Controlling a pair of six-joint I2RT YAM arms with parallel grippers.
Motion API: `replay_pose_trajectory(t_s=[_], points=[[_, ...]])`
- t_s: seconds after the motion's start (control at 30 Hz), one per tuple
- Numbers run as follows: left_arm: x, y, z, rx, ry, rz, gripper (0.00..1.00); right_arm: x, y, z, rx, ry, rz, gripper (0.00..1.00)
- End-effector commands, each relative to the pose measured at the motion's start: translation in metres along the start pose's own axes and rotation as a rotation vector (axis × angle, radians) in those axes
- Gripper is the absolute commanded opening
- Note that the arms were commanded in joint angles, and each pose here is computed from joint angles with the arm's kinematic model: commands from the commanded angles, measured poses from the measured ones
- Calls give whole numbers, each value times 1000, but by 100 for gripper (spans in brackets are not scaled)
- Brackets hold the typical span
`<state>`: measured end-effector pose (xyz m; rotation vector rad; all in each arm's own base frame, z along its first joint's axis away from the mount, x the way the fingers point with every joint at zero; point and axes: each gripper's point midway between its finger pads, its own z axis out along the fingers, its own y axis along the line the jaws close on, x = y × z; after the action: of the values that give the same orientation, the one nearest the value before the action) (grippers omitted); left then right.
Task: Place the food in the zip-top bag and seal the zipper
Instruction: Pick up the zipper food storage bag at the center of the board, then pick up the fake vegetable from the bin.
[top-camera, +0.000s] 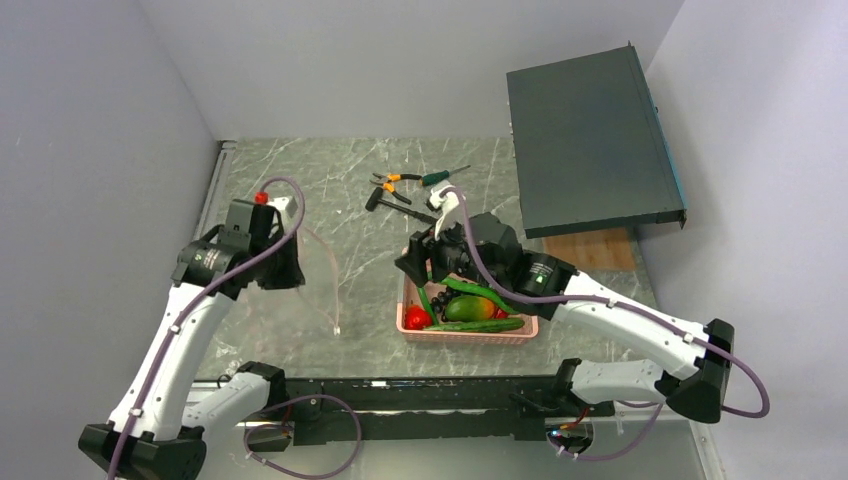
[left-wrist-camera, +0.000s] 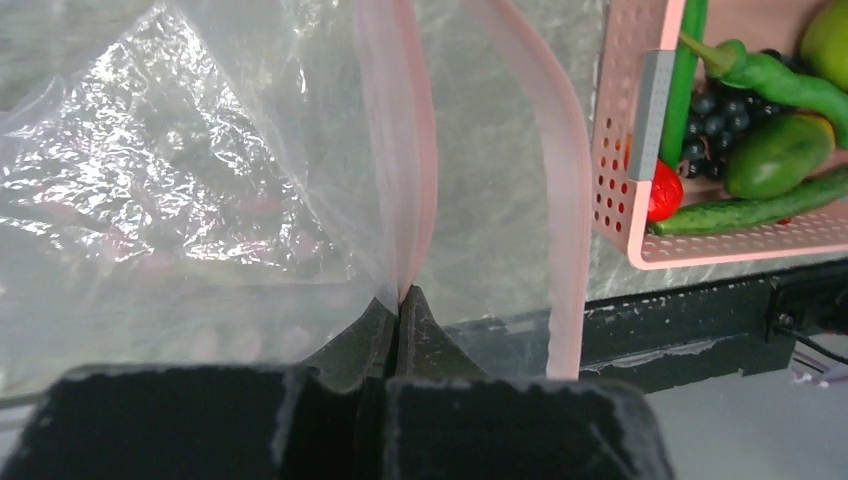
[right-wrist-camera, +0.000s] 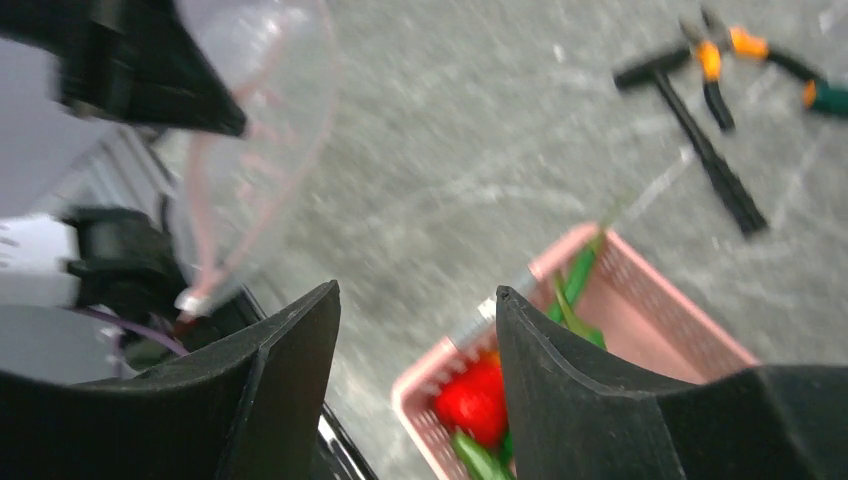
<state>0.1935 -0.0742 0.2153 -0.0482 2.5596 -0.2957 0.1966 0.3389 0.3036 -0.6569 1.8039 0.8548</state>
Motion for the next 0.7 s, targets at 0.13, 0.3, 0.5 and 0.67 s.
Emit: replay_pose_trajectory(t_s=[0.13, 0.3, 0.5, 0.67], points=[[3, -37, 17, 241, -86, 0, 0, 80, -56, -20, 194, 241, -43, 62], [6, -48, 12, 315, -104, -31, 0, 97, -90, -13, 285, 302, -84, 62], [13, -46, 8, 307, -89, -39, 0, 95, -114, 23, 340, 349, -167, 61], [15, -45, 5, 299, -80, -54, 0, 109, -134, 49, 418, 423, -240, 54]])
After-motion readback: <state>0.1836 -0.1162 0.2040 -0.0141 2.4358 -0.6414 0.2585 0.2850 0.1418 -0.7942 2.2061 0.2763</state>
